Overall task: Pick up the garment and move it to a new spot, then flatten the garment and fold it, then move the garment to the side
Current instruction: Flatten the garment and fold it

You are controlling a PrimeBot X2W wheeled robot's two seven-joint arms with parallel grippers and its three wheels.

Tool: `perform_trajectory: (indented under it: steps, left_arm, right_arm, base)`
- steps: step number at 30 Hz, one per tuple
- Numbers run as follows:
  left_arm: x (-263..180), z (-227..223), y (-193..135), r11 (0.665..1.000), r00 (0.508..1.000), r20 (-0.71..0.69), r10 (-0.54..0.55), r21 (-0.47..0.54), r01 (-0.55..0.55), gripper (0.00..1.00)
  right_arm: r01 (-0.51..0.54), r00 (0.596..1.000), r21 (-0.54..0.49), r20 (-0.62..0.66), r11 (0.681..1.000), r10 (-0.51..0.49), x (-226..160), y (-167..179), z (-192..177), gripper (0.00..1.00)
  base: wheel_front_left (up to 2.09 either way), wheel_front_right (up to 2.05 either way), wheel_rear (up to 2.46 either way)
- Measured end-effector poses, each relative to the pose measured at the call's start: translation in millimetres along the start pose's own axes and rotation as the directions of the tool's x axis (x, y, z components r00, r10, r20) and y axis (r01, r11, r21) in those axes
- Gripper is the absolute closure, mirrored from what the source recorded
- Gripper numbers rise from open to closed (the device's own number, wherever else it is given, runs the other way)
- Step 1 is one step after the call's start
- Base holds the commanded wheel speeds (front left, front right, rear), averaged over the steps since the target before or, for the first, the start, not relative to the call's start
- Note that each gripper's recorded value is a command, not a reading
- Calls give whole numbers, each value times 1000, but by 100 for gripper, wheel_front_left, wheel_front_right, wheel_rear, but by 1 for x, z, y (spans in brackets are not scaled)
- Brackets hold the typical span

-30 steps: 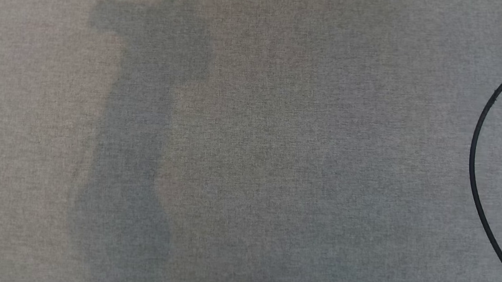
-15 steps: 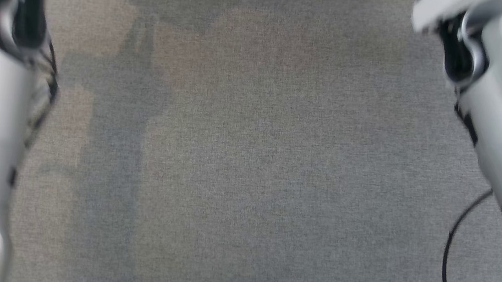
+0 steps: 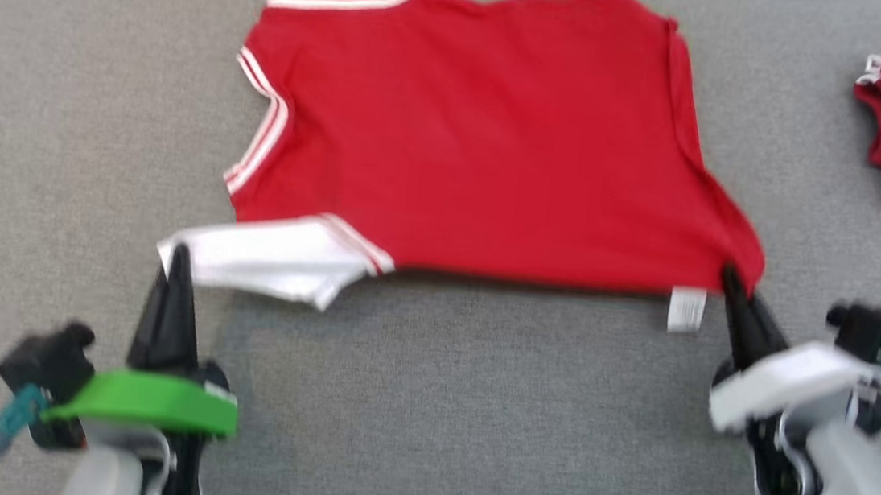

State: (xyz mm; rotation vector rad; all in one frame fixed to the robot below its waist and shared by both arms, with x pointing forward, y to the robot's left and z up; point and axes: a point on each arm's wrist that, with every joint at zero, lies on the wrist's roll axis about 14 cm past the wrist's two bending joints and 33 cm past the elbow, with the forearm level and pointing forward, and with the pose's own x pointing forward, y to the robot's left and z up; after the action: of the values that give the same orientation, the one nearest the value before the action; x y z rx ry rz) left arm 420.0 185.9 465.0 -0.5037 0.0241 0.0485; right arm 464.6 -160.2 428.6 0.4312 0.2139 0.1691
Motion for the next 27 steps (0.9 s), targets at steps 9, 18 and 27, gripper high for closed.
perform_trajectory:
  steps: [9,18,27]
  left_arm:
    - [-77,-32,6,999,994,-105,41,13,-40,100]
    - [-111,-47,-5,1000,986,-164,7,19,-4,100]
    - [-106,-50,-13,998,982,-185,-44,37,51,100]
  right_arm:
    - [47,995,-43,-91,998,-51,-76,-7,-46,100]
    - [103,988,-64,-109,993,-110,-109,-20,-47,100]
    - [92,987,-84,-126,992,-103,-107,-11,-42,100]
  base:
    - [0,0,0]
    - [0,0,0]
    - [0,0,0]
